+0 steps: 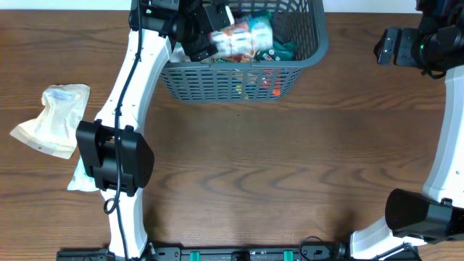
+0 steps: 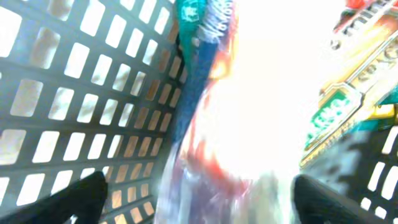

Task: Pack container
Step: 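Carry the Kleenex pack over the basket and release it inside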

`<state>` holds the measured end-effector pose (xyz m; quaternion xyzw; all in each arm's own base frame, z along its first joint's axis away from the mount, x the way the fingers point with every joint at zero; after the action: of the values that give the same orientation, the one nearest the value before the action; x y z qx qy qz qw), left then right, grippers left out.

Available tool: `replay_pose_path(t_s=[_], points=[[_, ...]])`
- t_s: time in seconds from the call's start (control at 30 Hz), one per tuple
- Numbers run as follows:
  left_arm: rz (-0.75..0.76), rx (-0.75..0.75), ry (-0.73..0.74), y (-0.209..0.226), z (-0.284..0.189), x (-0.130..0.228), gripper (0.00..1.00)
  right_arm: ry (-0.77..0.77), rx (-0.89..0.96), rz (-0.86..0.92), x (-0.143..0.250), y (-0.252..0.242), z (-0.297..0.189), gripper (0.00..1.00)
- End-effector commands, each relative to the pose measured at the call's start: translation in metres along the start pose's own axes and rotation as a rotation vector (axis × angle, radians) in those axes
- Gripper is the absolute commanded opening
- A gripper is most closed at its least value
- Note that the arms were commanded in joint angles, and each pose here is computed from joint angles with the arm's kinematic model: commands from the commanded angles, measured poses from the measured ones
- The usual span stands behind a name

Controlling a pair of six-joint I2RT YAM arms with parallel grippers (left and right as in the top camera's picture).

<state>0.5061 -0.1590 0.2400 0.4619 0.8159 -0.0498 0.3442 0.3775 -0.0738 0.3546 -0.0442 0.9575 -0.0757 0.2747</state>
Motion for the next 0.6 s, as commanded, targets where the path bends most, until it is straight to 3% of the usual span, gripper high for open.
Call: replay_pose_path(t_s=[0.0, 0.23, 0.43, 0.57], points=[[-0.012, 0.000, -0.027, 0.001, -0.008, -0.006, 0.99, 0.020, 0.006, -0.009, 0.003, -0.004, 0.005, 0.99], [-0.148, -0.126, -0.111, 0.020, -0.047, -0.026, 0.99, 0.017, 0.007, -0.009, 0.002, -0.004, 0.005, 0.99], [-0.285, -0.360, -0.149, 0.043, -0.132, -0.032, 0.98, 0.020, 0.005, -0.009, 0.003, -0.004, 0.005, 0.99], [-0.478, -0.539, -0.210, 0.056, -0.200, -0.026, 0.99, 0.020, 0.005, -0.009, 0.003, -0.003, 0.005, 0.99]])
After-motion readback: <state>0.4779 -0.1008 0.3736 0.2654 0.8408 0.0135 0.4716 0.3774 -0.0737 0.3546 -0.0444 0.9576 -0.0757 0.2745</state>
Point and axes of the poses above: each gripper's point midway between its finger pads, its own z axis out along the fingers, its own y axis along the line the jaws close on, x = y × z, the point moved 5 cm from there along -z, back along the fingers, and after that the axes turned 15 degrees about -z, right-handed, at the moved point
